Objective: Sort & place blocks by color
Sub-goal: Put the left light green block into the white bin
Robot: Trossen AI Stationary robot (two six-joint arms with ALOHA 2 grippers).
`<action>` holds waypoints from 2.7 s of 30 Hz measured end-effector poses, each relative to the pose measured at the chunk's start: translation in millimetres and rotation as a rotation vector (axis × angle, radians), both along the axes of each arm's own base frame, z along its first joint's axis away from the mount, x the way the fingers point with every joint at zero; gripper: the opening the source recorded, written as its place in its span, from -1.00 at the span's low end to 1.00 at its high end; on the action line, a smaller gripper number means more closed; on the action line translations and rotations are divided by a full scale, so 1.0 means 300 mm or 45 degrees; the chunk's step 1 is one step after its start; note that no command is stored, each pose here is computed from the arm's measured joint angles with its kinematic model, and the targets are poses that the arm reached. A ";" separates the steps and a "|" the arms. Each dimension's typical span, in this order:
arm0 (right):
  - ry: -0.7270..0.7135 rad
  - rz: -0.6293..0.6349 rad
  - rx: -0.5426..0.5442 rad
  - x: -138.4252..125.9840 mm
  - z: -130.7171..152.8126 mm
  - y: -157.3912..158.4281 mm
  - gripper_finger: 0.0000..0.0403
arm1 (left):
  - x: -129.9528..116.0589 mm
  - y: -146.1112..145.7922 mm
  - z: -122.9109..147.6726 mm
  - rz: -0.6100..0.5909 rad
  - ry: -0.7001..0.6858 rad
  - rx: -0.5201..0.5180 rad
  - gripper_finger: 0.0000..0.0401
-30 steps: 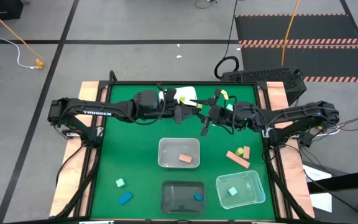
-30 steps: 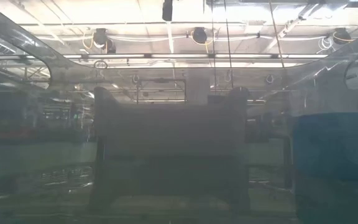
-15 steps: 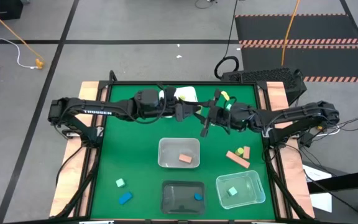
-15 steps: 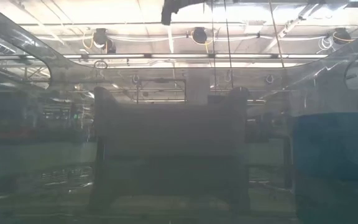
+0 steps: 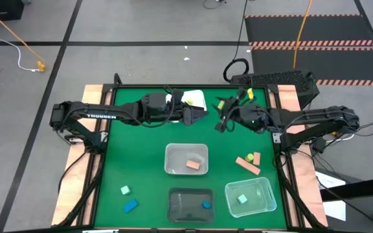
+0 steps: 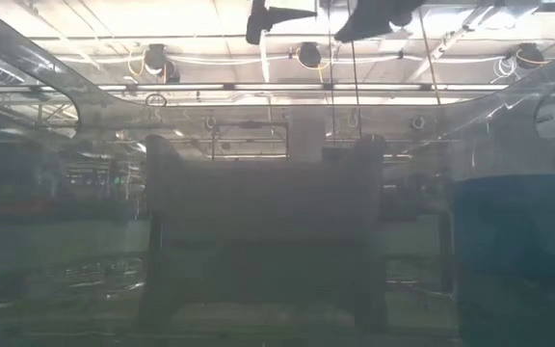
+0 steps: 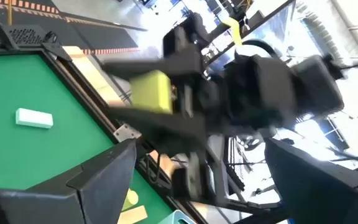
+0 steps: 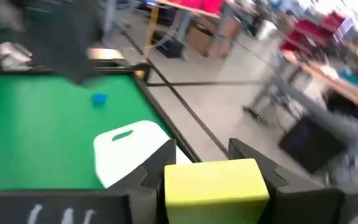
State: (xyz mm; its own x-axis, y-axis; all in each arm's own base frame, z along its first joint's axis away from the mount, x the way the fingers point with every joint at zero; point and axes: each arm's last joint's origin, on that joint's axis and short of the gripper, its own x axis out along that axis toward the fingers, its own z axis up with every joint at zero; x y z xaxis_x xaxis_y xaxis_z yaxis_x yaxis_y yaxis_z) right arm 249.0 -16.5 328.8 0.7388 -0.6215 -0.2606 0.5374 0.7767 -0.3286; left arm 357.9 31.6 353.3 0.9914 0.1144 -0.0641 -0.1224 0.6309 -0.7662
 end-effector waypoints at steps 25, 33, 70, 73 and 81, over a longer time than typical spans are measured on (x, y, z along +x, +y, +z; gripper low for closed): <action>-0.299 -0.179 1.100 0.185 -0.298 -0.348 -0.44 | -0.171 -0.133 0.185 -0.151 -0.169 0.372 0.61; -0.368 -0.214 1.180 0.222 -0.371 -0.413 -0.44 | -0.169 -0.131 0.156 -0.162 -0.059 0.315 0.54; -0.258 -0.289 1.320 0.349 -0.407 -0.530 -0.44 | -0.179 -0.149 0.150 -0.189 -0.018 0.281 0.53; -0.224 -0.303 1.332 0.346 -0.415 -0.523 -0.44 | -0.179 -0.143 0.150 -0.183 -0.015 0.281 0.54; -0.186 -0.288 1.337 0.357 -0.419 -0.491 -0.44 | -0.179 -0.135 0.147 -0.172 -0.006 0.281 0.53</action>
